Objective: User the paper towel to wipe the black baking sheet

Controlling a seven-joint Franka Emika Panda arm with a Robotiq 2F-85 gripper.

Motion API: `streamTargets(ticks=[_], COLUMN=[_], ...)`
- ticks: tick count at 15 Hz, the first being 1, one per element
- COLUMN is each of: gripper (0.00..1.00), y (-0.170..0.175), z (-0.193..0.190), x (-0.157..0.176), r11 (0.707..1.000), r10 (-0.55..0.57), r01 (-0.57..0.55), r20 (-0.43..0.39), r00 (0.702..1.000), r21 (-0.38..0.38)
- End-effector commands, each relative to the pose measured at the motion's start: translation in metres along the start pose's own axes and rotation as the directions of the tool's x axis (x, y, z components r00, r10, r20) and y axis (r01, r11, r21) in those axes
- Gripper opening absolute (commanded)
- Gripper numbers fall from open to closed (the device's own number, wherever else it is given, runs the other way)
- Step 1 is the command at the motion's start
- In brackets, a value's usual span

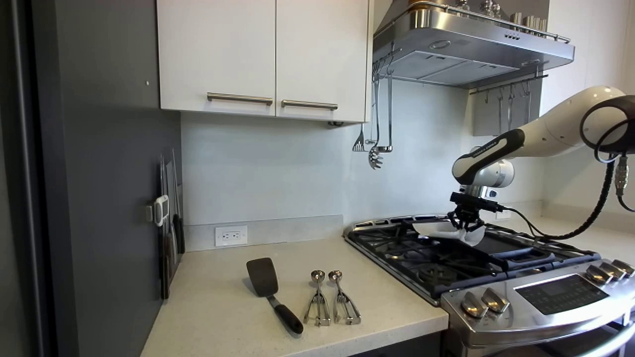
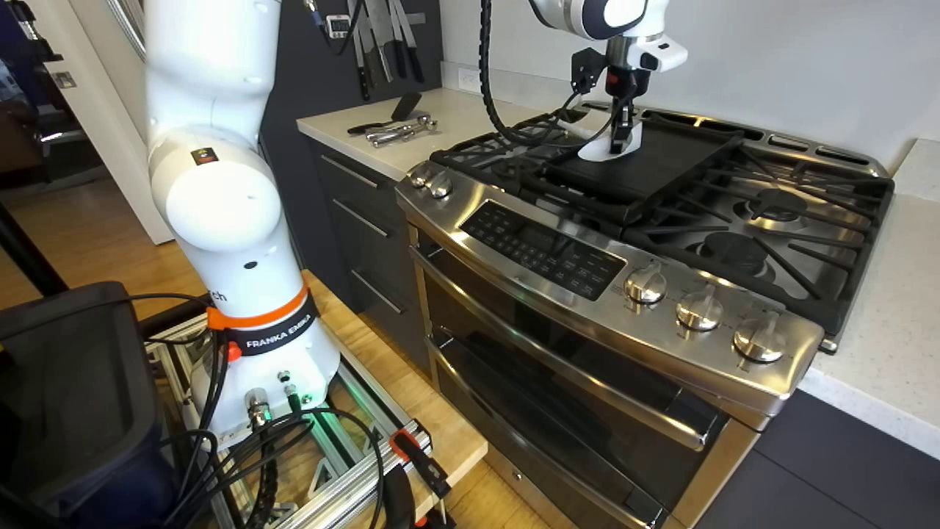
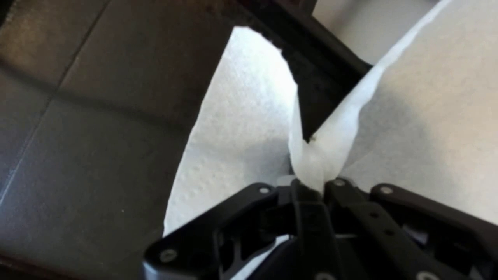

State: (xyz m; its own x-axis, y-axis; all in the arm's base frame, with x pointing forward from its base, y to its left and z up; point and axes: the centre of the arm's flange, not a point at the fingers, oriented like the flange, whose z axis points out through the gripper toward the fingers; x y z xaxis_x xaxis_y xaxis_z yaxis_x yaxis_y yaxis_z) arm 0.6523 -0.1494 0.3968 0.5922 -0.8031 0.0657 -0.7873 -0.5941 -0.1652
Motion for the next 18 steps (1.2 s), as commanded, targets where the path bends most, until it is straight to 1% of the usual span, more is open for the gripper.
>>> streamTargets(ticks=[1,5,10,11,12,15,18], gripper=[0.0,0.0,0.0,0.0,0.0,0.0,0.0], y=[0.023,0.042,0.066,0.069,0.07,0.06,0.039], z=[0.033,0.031,0.03,0.03,0.03,0.028,0.029], x=[0.028,0.047,0.072,0.077,0.08,0.089,0.092], r11=[0.994,0.983,0.963,0.961,0.959,0.973,0.978], r10=[0.075,0.129,0.185,0.187,0.192,0.193,0.209], r01=[-0.078,-0.138,-0.214,-0.221,-0.228,-0.217,-0.209], r20=[-0.039,-0.083,-0.174,-0.201,-0.21,-0.25,-0.263], r00=[0.996,0.988,0.967,0.962,0.959,0.949,0.942], r21=[-0.077,-0.119,-0.164,-0.168,-0.165,-0.075,0.028])
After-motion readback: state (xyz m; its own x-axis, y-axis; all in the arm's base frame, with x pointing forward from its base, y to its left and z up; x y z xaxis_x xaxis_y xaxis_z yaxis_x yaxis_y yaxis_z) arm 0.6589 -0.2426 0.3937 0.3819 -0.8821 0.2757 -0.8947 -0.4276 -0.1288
